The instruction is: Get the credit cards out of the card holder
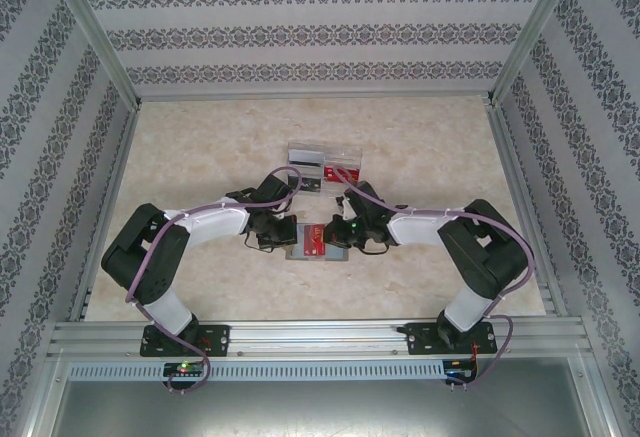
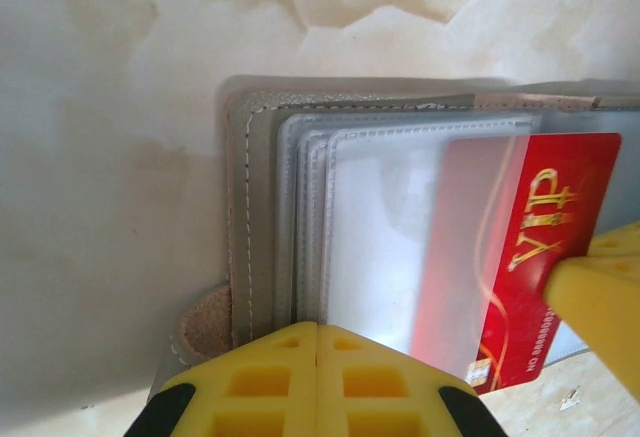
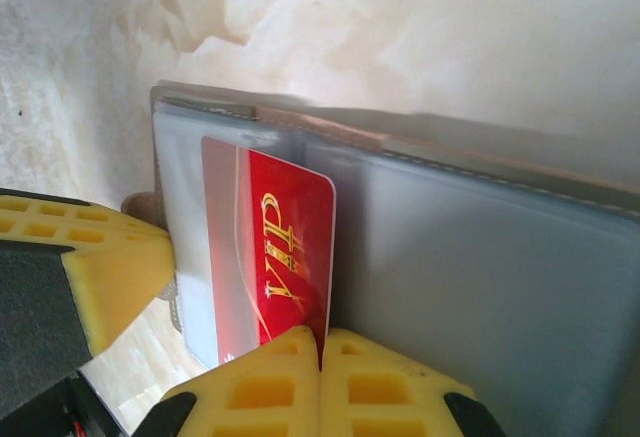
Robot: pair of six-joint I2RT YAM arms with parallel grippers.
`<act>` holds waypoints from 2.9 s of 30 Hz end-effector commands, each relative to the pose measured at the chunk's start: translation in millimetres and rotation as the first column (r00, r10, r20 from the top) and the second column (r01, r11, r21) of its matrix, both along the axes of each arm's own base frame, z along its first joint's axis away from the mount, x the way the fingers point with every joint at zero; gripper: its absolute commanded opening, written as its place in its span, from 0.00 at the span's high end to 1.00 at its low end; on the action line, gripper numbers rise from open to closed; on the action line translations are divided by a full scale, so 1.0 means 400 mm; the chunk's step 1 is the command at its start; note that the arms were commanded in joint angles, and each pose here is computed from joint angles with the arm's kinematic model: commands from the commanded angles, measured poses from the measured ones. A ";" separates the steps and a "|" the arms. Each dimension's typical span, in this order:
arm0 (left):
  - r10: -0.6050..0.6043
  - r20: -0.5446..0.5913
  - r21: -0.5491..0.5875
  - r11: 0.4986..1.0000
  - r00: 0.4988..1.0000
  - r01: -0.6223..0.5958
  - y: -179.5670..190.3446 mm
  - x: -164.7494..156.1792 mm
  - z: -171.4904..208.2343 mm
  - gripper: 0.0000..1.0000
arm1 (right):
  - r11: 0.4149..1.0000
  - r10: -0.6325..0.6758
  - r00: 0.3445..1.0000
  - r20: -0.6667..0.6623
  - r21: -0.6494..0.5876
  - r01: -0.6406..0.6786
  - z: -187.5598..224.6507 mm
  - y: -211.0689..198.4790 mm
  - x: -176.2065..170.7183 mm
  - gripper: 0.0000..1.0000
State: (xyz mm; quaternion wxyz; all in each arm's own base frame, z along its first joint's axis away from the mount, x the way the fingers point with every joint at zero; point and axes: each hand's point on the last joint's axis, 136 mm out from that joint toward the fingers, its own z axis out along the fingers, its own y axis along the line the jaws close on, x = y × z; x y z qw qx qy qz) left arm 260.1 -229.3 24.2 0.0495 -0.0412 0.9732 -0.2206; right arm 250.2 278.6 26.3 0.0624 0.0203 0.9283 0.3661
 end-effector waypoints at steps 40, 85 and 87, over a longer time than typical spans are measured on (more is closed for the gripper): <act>0.168 0.336 0.047 0.980 0.927 -0.194 0.183 0.108 0.328 0.00 | 0.427 0.839 0.472 0.271 -0.865 -0.263 0.342 -0.147 0.255 1.00; 0.211 0.368 0.087 0.962 0.906 -0.259 0.295 0.104 0.337 0.00 | 0.009 0.966 0.254 -0.058 -0.967 -0.256 0.169 -0.101 0.411 0.98; 0.212 0.368 0.082 0.963 0.905 -0.258 0.295 0.105 0.339 0.00 | 0.011 0.963 0.265 -0.056 -0.969 -0.246 0.171 -0.108 0.417 0.97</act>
